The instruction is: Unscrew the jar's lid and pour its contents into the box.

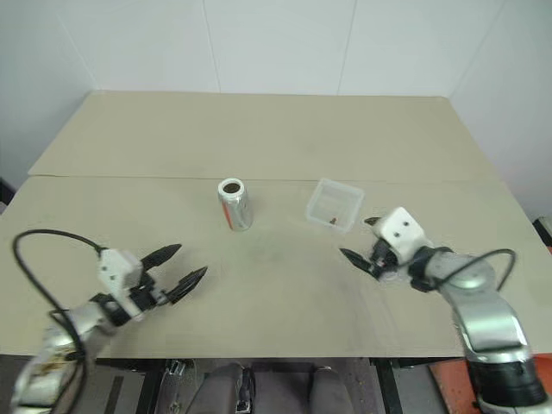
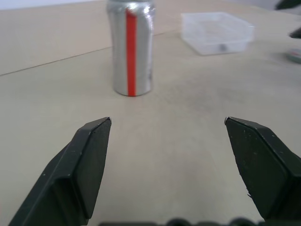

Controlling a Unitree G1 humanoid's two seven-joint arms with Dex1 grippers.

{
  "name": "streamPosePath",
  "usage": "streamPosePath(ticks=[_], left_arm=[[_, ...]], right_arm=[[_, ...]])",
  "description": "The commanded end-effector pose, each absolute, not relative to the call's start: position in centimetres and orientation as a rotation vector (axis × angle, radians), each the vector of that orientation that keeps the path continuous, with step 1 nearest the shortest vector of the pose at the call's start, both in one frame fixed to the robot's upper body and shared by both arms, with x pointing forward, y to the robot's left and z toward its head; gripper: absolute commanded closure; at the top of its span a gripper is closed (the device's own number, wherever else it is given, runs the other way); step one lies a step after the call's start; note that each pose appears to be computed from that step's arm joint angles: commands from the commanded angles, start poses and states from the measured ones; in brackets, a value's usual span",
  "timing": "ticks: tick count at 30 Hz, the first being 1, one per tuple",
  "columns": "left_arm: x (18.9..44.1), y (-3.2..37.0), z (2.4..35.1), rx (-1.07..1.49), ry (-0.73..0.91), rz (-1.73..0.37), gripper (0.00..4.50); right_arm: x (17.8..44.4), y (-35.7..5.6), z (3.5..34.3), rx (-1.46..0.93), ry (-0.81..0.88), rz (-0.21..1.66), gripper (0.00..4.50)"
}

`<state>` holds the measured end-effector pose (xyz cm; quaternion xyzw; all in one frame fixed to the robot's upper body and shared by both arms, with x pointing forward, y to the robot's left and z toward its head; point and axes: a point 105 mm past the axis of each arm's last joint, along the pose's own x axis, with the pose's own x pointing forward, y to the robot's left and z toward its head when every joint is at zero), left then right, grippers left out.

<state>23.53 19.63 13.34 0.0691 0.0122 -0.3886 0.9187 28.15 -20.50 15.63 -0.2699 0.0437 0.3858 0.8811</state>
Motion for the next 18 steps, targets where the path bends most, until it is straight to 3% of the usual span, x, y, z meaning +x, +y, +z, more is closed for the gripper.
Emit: streamPosePath(ticks=[1,6,13,18], left_arm=[[21.6,19.4,16.1,0.133,0.001,-0.945,0.33],[20.7,19.5,17.5,0.105,0.013,-0.994,0.33],[21.3,19.1,16.5,0.104,0.046,-0.978,0.33],[21.5,18.9,15.7,0.131,0.114,-0.996,0.33]], right_arm=[[25.9,-21.2,18.2,-0.630,0.033,0.913,0.00],[23.5,-22.1,19.0,-0.632,0.108,1.017,0.00],[23.8,-21.7,20.2,-0.476,0.112,0.990,0.00],[23.6,-20.8,19.9,-0.552,0.126,1.014,0.00]])
